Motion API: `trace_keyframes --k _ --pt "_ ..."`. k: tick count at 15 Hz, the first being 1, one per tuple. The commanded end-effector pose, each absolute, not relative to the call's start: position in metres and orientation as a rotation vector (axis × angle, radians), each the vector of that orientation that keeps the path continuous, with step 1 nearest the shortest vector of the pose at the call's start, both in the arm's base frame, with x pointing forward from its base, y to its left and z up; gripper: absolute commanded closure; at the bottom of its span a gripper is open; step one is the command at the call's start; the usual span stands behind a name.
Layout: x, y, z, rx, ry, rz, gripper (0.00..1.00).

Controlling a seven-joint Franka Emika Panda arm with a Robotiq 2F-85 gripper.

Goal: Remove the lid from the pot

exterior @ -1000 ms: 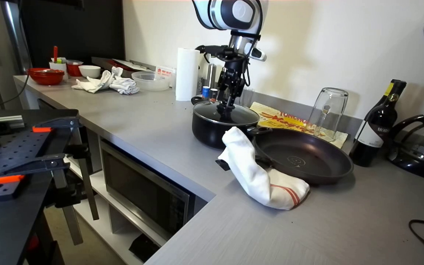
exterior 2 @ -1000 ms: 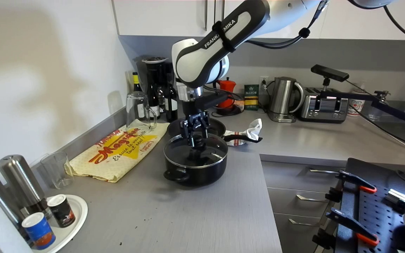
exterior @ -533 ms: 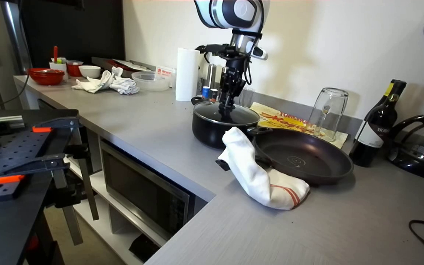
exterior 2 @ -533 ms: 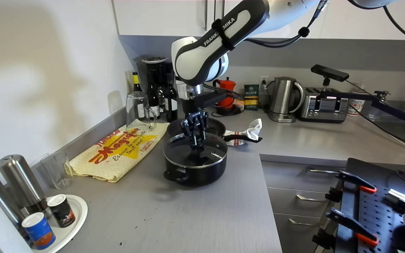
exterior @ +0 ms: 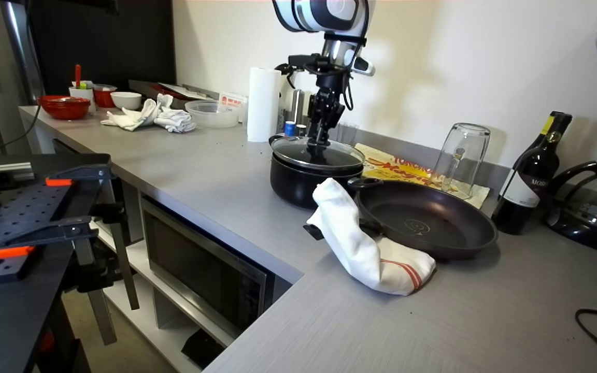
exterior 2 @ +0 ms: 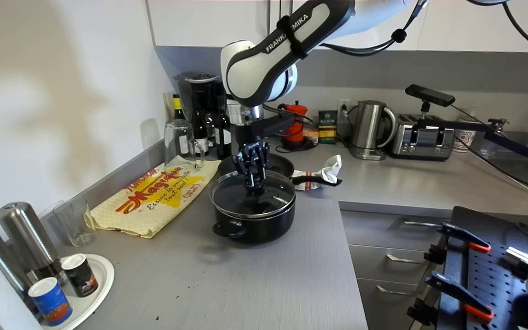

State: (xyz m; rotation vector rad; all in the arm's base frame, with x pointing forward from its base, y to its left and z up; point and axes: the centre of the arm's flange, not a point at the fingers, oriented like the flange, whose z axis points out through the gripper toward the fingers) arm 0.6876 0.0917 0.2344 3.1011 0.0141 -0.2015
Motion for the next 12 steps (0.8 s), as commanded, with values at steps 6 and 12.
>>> trace_keyframes --k 6,12 --pt "0.611 0.136 0.325 3.029 0.133 -0.076 0.76" --pt "0.553 0.171 0.330 2.990 0.264 -0.082 0.76"
